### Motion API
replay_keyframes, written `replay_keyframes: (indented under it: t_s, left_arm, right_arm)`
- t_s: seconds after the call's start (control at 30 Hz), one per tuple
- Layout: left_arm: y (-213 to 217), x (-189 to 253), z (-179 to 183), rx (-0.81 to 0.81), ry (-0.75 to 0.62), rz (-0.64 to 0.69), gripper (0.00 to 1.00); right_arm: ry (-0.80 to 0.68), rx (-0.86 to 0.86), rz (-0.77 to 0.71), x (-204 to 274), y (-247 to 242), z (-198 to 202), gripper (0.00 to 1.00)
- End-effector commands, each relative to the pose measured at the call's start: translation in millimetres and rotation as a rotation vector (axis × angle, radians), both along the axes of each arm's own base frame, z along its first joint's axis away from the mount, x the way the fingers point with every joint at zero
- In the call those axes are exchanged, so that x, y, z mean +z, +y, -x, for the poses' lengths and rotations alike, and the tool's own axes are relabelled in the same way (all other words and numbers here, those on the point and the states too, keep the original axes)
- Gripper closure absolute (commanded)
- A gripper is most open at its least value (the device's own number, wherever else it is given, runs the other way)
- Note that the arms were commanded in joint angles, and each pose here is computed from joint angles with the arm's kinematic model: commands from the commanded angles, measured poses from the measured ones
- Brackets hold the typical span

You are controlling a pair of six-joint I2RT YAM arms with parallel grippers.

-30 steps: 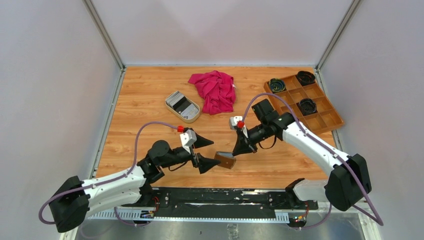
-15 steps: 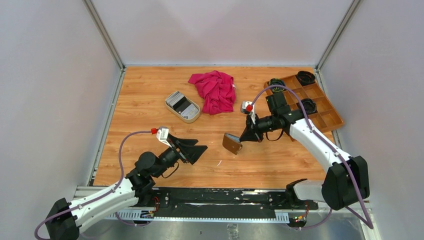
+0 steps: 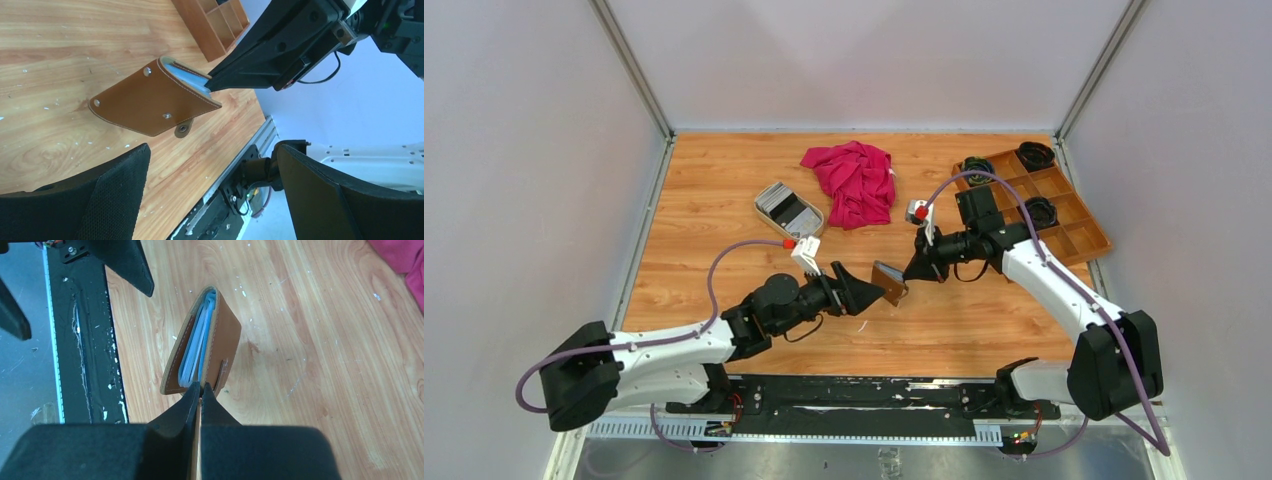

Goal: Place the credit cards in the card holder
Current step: Open the card holder at the center of the board.

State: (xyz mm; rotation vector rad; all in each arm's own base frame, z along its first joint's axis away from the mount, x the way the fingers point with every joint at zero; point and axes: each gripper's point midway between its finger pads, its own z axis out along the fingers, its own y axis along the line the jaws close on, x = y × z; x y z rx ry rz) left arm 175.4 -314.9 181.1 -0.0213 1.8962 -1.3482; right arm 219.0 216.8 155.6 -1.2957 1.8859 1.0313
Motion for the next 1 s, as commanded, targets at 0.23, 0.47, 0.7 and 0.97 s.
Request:
replay_keyframes:
  t_s: [0.23, 0.47, 0.7, 0.97]
  left_arm:
    - [-30, -9, -28, 0.133, 0.123, -0.010, 0.09]
    - [-40, -37, -38, 0.168, 0.179, -0.071, 0.20]
    - [-44, -46, -47, 0.193, 0.172, -0.126, 0.20]
    - [-36, -44, -51, 0.229, 0.158, -0.134, 0.26]
  right_arm:
    - [-0.010, -0.051, 0.021, -6, 4, -8, 1.00]
    - [-0.011, -0.045, 0.006, -3, 6, -6, 1.00]
    - [-0.019, -0.036, 0.004, -3, 6, -4, 1.00]
    - [-0.024, -0.021, 0.000, -2, 8, -2, 1.00]
